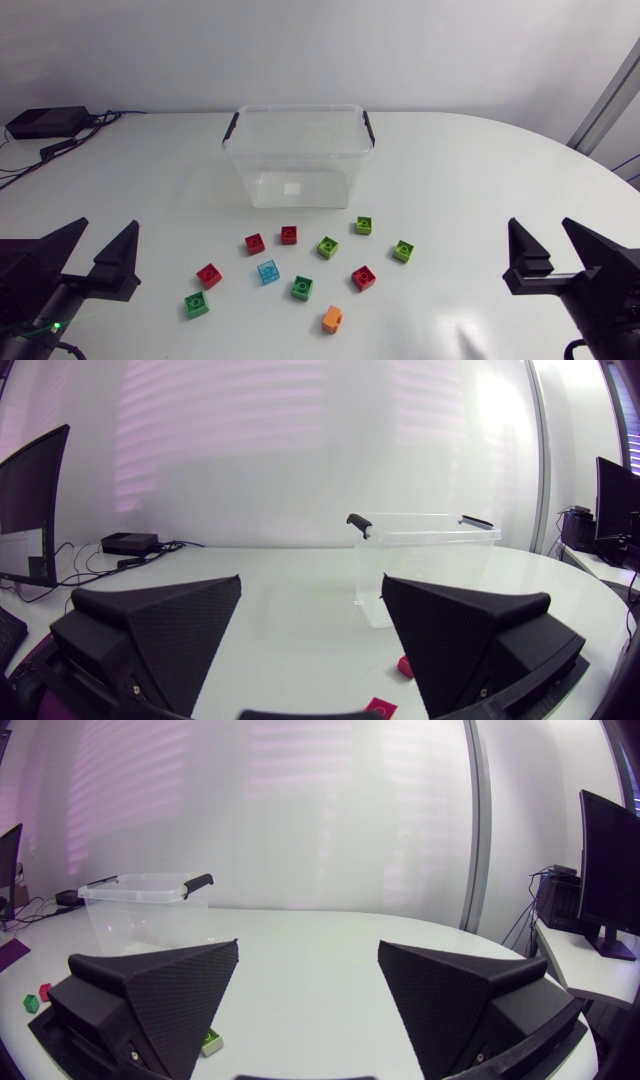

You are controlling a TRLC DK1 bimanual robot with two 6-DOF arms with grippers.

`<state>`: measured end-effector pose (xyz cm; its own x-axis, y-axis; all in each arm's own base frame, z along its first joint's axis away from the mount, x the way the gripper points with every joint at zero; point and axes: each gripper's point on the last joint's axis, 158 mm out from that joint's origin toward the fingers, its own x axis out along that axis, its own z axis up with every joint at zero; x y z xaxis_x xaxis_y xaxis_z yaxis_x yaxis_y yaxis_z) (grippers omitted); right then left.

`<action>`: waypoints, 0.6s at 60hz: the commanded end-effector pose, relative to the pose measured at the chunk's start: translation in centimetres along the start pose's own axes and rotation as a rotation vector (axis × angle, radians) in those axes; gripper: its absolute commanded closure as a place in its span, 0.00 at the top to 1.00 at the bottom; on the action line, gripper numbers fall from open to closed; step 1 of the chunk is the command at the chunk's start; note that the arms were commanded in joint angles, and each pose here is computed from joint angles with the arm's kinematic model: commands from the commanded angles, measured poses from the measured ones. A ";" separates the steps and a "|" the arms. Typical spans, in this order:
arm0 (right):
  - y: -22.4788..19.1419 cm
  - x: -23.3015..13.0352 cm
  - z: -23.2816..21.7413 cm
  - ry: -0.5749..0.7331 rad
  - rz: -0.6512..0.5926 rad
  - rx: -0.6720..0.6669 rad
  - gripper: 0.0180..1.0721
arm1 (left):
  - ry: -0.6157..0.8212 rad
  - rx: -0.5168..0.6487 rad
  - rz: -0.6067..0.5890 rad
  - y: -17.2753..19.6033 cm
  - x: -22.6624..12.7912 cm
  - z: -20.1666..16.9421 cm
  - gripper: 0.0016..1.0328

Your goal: Place the duplo bricks in the container

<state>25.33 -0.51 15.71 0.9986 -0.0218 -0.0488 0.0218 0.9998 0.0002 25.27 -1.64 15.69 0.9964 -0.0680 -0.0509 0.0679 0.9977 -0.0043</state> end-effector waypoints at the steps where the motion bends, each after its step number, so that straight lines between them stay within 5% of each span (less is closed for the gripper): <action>1: 0.2 0.1 -0.9 0.011 0.007 0.019 0.96 | 0.004 -0.004 -0.004 -0.1 0.0 -0.5 0.95; 23: 0.3 0.1 -0.7 0.002 0.013 0.026 0.96 | -0.011 0.007 -0.003 -0.1 0.0 0.0 0.95; 36: 0.9 -0.2 1.6 -0.036 0.037 0.028 0.95 | -0.010 0.018 -0.006 -0.1 -0.7 3.5 0.95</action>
<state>25.33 0.06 15.74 0.9989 0.0007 -0.0476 -0.0005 1.0000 0.0044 25.04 -1.63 15.86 0.9942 -0.0679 -0.0828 0.0682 0.9977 0.0007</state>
